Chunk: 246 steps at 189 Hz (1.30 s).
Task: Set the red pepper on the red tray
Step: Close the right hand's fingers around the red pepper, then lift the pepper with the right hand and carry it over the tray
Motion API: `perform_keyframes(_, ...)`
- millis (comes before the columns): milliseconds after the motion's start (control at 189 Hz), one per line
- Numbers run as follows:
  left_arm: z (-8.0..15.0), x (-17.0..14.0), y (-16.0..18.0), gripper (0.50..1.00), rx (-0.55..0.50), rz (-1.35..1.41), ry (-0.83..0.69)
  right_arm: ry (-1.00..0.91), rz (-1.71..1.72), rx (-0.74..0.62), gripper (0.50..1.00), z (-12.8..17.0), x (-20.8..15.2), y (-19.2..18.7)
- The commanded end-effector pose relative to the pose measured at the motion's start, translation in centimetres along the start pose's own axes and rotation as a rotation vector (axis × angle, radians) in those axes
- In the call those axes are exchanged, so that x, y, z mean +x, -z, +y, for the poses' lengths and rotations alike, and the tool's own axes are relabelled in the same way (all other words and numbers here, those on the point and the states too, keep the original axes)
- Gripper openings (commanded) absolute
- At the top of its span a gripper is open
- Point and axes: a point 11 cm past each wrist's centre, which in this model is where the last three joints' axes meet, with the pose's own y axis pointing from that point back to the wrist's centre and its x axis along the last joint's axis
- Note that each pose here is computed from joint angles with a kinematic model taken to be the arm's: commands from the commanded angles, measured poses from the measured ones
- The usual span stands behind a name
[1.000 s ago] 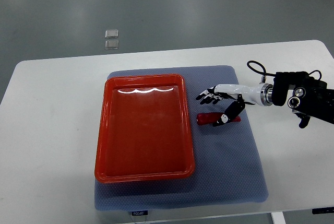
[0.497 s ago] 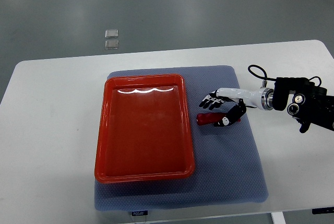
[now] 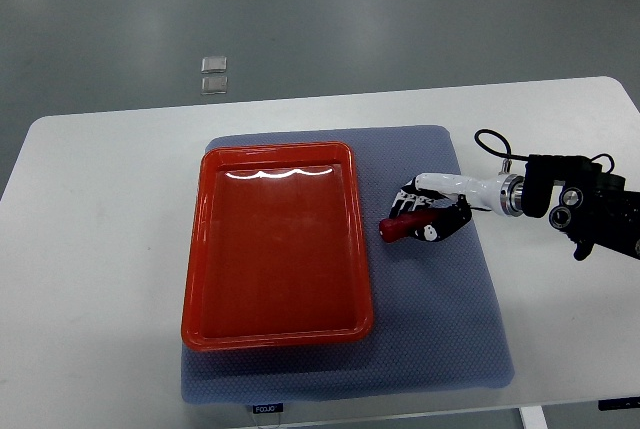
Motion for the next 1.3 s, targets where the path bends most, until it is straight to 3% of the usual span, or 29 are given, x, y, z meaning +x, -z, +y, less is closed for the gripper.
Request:
perform_keyframes(0, 0.0, 0.0, 0.0, 1.000, 0.000, 0.000, 0.000, -0.006, 0.007, 0.005, 0.500, 0.1, 0.4, 0.1)
perform_keyframes(354, 0.0, 0.0, 0.0, 1.000, 0.000, 0.000, 0.000, -0.057, 0.046, 0.041, 0.500, 0.8, 3.6, 2.4)
perform_keyframes(497, 0.0, -0.2, 0.0, 1.000, 0.000, -0.003, 0.005, -0.095, 0.078, 0.097, 0.500, 0.3, 6.2, 5.7)
perform_keyframes(937, 0.0, -0.3, 0.0, 1.000, -0.001, 0.000, 0.009, -0.032, 0.110, 0.211, 0.500, -6.5, 3.5, 13.4)
perform_keyframes(1296, 0.0, -0.3, 0.0, 1.000, -0.001, 0.000, 0.009, 0.010, 0.149, 0.226, 0.500, -10.4, -0.8, 15.8)
